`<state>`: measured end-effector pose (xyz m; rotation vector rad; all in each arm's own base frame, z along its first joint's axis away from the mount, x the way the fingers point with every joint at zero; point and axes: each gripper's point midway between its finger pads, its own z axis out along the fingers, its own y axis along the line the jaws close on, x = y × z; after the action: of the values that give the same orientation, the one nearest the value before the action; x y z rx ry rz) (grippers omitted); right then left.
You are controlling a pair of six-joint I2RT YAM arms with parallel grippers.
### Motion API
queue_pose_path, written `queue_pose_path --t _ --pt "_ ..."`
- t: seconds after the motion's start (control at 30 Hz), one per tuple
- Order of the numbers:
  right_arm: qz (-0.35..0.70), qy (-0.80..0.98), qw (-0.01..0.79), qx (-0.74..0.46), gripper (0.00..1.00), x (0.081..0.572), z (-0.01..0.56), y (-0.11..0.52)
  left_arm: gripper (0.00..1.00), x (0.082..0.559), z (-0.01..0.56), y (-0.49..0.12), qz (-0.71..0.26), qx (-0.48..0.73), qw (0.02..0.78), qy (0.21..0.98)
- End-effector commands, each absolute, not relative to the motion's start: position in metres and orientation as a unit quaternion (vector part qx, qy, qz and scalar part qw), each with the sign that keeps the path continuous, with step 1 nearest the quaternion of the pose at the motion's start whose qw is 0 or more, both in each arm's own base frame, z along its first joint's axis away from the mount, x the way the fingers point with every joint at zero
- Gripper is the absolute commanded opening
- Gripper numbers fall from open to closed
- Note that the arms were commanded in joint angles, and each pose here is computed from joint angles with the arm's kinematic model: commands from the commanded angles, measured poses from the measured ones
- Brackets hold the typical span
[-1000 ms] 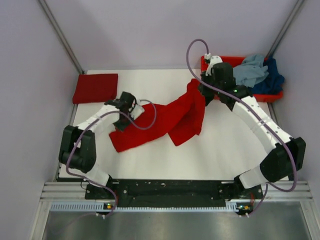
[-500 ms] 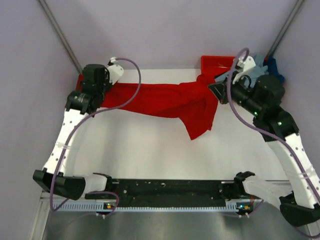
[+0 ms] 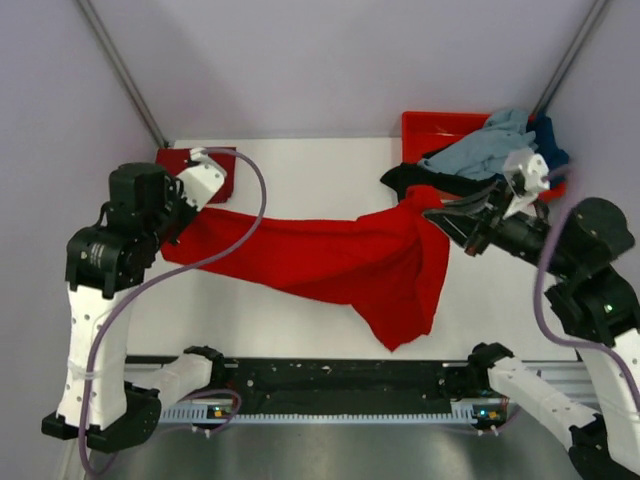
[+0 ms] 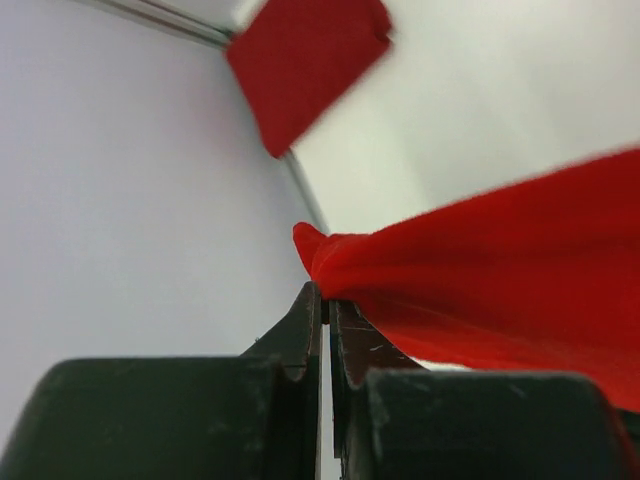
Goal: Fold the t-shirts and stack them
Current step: Flatten out the tshirt
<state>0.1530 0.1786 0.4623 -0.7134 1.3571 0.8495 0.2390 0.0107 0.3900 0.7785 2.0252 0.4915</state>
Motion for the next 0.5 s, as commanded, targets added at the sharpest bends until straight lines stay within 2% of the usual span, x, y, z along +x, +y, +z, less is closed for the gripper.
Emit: queue_pose_path --t 0.0,0.1,0.27,0.3,0.33,0.37,0.4,0.47 --pt "0.328 0.682 0.598 -0.263 0.00 0.234 0.412 0.191 0.00 0.244 0.307 -0.015 0.116 0.378 0.343 0.852" --pt "0.262 0.738 0.572 -0.241 0.00 0.307 0.362 0.197 0.00 0.271 0.266 -0.035 0.077 0.407 0.316 0.853" --pt "0.156 0.805 0.521 -0.236 0.02 0.424 0.252 0.197 0.00 0.343 0.177 -0.053 0.053 0.420 0.226 0.877" --pt "0.129 0.817 0.514 -0.226 0.15 0.443 0.238 0.194 0.00 0.362 0.166 -0.056 0.053 0.418 0.210 0.882" --pt "0.100 0.835 0.498 -0.212 0.30 0.463 0.223 0.188 0.06 0.377 0.159 -0.056 0.057 0.413 0.194 0.888" --pt "0.071 0.860 0.466 -0.198 0.37 0.474 0.196 0.182 0.13 0.396 0.146 -0.055 0.066 0.403 0.177 0.895" --pt "0.037 0.868 0.464 -0.172 0.47 0.490 0.201 0.174 0.20 0.419 0.144 -0.052 0.084 0.387 0.180 0.900" --pt "-0.014 0.894 0.426 -0.136 0.57 0.497 0.180 0.157 0.34 0.459 0.135 -0.045 0.114 0.352 0.186 0.910"
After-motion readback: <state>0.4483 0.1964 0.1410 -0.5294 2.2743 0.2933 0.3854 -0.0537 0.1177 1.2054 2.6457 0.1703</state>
